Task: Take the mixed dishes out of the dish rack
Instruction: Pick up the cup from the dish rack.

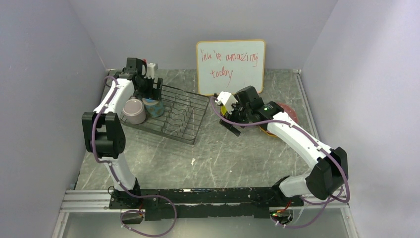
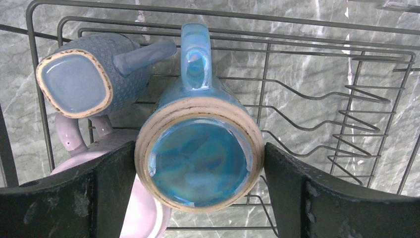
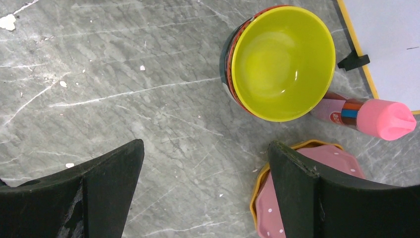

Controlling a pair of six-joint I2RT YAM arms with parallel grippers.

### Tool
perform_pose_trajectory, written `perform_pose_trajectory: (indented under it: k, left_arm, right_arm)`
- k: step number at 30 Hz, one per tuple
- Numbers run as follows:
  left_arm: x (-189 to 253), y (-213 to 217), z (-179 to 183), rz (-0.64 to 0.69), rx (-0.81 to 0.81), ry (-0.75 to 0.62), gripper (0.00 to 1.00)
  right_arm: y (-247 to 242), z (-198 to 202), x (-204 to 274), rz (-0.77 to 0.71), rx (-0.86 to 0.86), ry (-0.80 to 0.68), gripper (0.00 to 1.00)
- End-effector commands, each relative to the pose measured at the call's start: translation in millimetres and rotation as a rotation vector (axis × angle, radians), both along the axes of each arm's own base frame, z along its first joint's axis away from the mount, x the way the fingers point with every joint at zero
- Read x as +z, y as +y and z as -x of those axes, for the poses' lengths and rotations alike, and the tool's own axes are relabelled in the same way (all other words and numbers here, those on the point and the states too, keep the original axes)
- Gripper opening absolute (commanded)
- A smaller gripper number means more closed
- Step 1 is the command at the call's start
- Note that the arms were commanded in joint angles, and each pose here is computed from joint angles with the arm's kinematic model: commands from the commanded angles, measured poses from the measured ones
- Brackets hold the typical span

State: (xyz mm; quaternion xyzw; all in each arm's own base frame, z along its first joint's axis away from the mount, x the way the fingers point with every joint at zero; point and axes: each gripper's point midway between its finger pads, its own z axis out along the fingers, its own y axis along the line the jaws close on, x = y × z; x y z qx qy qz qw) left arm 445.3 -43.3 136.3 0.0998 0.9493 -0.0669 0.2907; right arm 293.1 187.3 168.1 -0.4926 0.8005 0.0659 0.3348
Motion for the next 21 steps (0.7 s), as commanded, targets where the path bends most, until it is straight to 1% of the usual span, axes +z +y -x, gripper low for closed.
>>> perform_pose_trajectory:
  k: [1,13,15,17,21]
  left_arm:
    - [-53.6,-0.3,16.6,-0.004,0.010,0.141,0.95]
    - [-63.8,-1.1,16.6,0.000,0.010,0.154,0.93]
    - [-63.1,-1.6,16.2,0.001,0.005,0.153,0.89]
    - [-59.4,-3.4,15.7,0.009,-0.005,0.148,0.82]
    - [-44.0,-7.6,13.4,0.026,-0.032,0.121,0.62]
  right_arm:
    - [5.9,-8.3,11.6,-0.024,0.015,-0.040,0.99]
    - [5.4,-8.7,9.4,-0.018,0.014,-0.037,0.99]
    - [5.4,-9.0,10.7,-0.020,0.013,-0.039,0.99]
    - [6.0,-9.0,12.5,-0.023,0.014,-0.041,0.99]
    - [6.8,-9.6,17.6,-0.030,0.014,-0.046,0.99]
